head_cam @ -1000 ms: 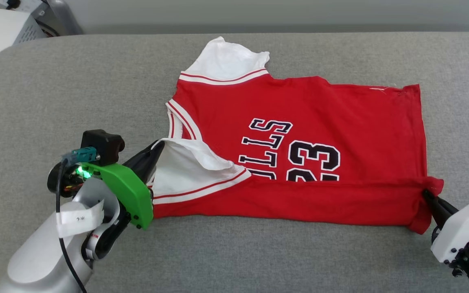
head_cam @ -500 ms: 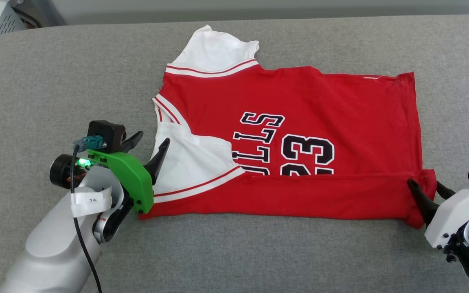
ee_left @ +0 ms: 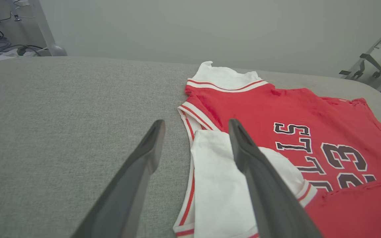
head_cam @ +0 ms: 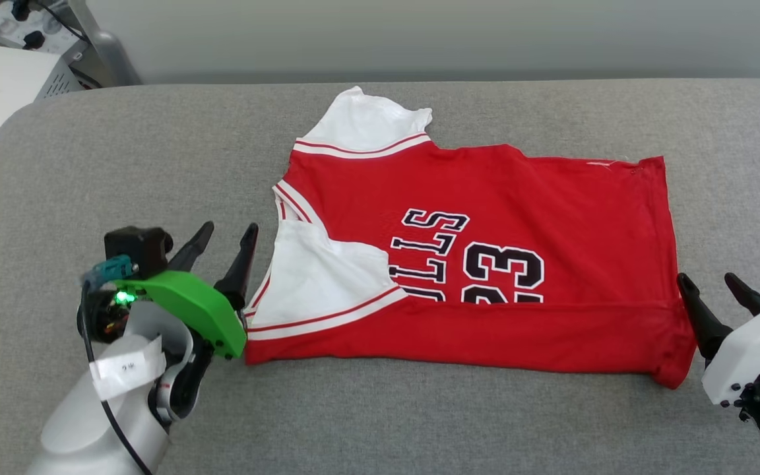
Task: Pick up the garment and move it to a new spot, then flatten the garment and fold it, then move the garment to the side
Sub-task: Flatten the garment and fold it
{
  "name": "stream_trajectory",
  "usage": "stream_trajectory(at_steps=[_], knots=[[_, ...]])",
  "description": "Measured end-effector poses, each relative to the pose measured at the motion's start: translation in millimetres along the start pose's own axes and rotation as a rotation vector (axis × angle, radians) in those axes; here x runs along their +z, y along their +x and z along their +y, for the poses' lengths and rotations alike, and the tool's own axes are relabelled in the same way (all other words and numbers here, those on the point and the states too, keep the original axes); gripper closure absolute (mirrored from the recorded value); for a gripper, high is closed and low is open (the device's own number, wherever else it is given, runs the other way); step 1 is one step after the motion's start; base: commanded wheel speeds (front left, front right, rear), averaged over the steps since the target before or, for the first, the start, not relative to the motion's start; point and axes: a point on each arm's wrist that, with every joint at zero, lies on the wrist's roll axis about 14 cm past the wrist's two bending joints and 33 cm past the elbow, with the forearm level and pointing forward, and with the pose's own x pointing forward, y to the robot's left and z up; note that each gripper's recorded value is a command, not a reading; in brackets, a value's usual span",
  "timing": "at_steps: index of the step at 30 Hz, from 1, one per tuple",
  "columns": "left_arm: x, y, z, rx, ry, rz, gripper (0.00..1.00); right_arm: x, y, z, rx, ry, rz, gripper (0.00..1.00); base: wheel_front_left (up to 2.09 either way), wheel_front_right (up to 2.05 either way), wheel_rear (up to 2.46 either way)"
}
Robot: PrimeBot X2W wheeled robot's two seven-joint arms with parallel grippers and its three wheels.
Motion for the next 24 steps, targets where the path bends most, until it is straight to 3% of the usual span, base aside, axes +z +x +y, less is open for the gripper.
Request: stream_trajectory(at_steps=[4,8,16,24], knots=[[-6.4,-19.5,-3.6,0.025,-0.022,-0.006,0.0,7.8,-9.8,7.2,0.0,-0.005,-0.032,0.0,0.0,0.0,0.0],[-16.9,-33.6,-6.8,0.05,-0.056,0.029,0.0,-3.7,-17.9,5.2,-0.031,-0.005,0.02,0.0,0.0,0.0,0.0],[-65.5,-50.3,-13.5,0.078,-0.08,0.282,0.0,-44.6,-33.1,0.9,-0.097,0.036,0.215,0.0,0.0,0.0,0.0],[-94.1,-49.8,-1.1,0.137,-0.063,0.435,0.0,-53.9,-32.6,-2.2,-0.123,0.049,0.255,0.0,0.0,0.0,0.0]])
